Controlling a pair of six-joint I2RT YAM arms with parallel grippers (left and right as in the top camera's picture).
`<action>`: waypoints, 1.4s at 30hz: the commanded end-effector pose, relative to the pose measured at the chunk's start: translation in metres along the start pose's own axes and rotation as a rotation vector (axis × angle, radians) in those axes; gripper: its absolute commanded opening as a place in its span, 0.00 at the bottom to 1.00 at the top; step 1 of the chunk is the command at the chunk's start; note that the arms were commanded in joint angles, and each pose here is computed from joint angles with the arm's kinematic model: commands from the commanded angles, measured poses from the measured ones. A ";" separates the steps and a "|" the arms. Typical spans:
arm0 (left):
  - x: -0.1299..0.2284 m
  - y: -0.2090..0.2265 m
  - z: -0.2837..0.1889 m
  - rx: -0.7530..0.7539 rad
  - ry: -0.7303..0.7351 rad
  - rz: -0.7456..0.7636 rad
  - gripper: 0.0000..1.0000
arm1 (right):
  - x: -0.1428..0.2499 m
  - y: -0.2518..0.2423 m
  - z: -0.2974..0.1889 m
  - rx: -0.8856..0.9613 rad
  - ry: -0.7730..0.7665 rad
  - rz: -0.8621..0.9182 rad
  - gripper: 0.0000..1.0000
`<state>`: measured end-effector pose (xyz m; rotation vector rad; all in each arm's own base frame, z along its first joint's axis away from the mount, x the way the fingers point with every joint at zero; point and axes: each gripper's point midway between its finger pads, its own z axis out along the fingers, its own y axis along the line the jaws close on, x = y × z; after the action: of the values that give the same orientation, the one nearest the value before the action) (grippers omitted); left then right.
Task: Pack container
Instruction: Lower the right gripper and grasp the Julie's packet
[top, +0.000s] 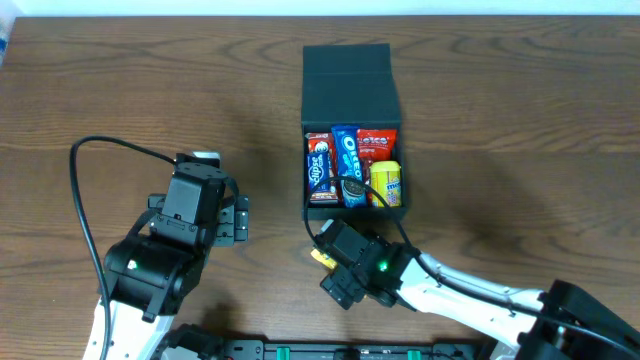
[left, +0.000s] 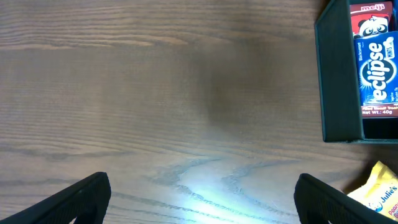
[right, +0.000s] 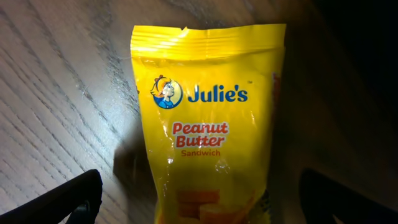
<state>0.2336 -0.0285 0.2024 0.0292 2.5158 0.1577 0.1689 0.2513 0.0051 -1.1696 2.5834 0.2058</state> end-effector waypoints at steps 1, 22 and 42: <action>0.001 0.001 0.000 -0.003 0.003 0.003 0.95 | 0.006 0.000 0.005 -0.015 0.022 0.018 0.99; 0.001 0.001 0.000 -0.003 0.003 0.003 0.95 | 0.009 0.000 0.009 -0.013 0.038 0.018 0.86; 0.001 0.001 0.000 -0.003 0.003 0.004 0.95 | 0.010 0.000 0.009 -0.012 0.041 0.018 0.52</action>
<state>0.2336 -0.0285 0.2024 0.0292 2.5158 0.1577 0.1650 0.2516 -0.0013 -1.1763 2.6098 0.2179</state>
